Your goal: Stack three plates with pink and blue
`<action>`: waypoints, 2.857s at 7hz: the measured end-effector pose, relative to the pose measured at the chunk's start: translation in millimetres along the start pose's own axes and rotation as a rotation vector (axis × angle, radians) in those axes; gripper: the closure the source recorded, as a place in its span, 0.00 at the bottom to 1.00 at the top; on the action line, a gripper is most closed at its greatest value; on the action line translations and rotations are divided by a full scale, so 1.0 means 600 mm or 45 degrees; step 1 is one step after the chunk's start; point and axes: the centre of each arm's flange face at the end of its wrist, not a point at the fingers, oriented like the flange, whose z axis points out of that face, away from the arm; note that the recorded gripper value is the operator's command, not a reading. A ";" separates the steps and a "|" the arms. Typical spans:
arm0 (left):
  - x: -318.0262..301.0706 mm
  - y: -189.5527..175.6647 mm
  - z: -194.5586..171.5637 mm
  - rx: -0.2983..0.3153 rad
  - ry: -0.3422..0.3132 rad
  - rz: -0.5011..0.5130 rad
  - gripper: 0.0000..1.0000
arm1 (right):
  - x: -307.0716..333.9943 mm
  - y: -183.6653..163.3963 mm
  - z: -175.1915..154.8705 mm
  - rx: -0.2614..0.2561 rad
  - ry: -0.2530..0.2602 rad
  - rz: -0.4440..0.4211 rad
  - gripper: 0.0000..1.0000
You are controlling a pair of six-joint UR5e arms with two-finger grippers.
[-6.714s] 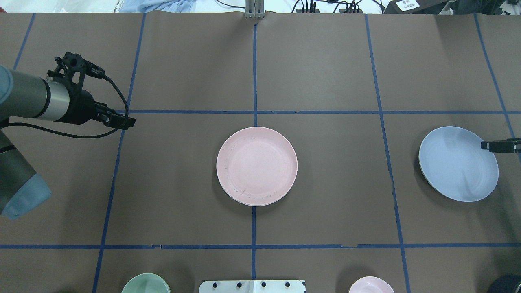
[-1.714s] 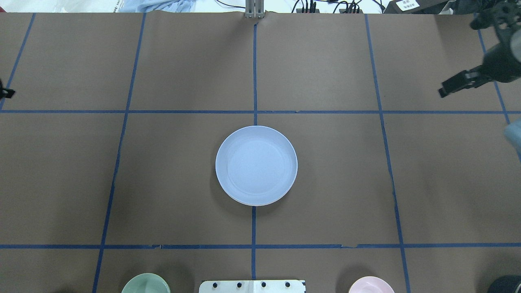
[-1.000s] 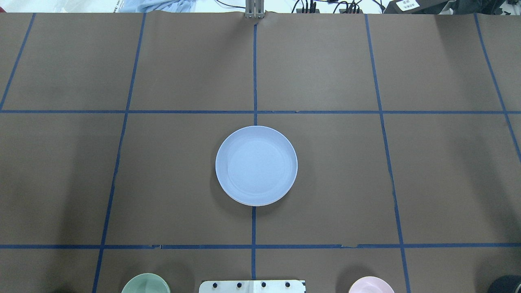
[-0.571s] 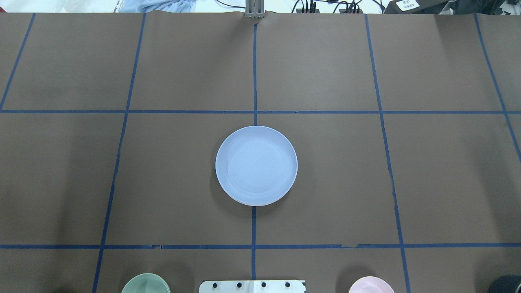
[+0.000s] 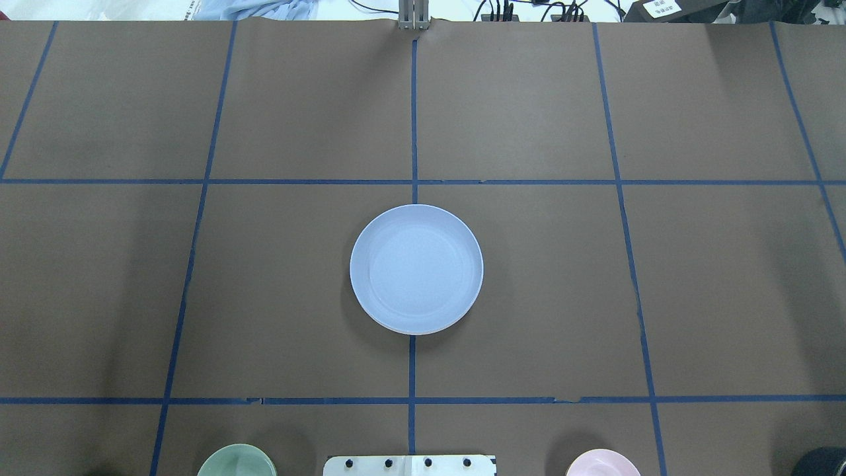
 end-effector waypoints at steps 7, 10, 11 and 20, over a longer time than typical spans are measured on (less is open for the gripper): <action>0.014 0.001 0.002 -0.021 0.102 -0.160 0.00 | 0.006 0.002 0.008 -0.007 -0.009 0.015 0.00; 0.011 0.004 0.006 -0.027 0.097 -0.270 0.00 | 0.009 0.002 0.011 -0.011 -0.010 0.019 0.00; 0.008 0.006 0.009 -0.033 0.093 -0.276 0.00 | 0.010 0.003 0.012 -0.013 -0.010 0.021 0.00; 0.004 0.008 0.015 -0.040 0.089 -0.283 0.00 | 0.013 0.004 0.016 -0.019 -0.011 0.027 0.00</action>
